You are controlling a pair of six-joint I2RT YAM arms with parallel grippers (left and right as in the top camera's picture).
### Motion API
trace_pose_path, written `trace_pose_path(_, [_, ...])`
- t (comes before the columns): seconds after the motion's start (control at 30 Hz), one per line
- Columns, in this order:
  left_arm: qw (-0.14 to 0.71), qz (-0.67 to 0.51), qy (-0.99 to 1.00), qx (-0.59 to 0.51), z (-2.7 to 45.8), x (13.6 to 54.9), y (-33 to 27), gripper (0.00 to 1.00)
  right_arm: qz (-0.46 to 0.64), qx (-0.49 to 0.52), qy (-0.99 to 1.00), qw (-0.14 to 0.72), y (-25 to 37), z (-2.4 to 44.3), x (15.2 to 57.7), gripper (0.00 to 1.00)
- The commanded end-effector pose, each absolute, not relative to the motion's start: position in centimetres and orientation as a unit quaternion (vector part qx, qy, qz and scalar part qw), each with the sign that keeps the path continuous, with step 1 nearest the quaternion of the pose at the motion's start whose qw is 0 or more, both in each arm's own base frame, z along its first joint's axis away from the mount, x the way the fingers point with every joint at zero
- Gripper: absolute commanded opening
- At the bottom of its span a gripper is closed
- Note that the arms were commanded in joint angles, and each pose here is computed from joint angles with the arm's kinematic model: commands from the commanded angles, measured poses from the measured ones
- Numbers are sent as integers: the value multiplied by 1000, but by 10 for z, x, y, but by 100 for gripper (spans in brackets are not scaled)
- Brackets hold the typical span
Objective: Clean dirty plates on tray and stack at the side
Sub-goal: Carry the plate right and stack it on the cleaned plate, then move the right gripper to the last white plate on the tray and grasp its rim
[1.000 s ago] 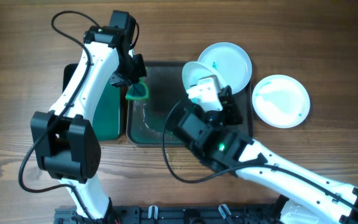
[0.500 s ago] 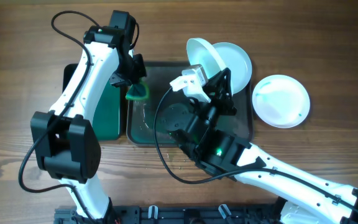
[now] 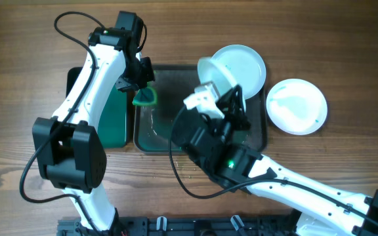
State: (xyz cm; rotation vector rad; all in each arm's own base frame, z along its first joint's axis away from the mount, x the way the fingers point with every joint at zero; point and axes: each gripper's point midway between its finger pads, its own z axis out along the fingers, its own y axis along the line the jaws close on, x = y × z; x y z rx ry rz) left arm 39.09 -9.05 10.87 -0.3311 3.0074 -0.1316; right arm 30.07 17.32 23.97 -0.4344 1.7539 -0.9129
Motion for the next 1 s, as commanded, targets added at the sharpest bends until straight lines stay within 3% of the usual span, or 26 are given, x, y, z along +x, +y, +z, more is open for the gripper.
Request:
trace_pose_path(0.0, [73,-46,990,-116,120,395,-90,4,-216,-114,802,545,186,213,303,4])
trace_pose_path(0.17, [74,-46,990,-116,120,395,-90,4,-34,-43,866,497,173,210,310,4])
trace_pose_path(0.37, [74,-46,990,-115,120,395,-90,4,114,80,900,413,88,215,315,4])
trace_pose_path(0.63, [74,-46,990,-115,120,396,-90,4,34,342,890,300,-78,151,299,4])
trace_pose_path(0.97, [73,-46,990,-115,120,395,-90,4,9,399,908,131,-111,27,299,4])
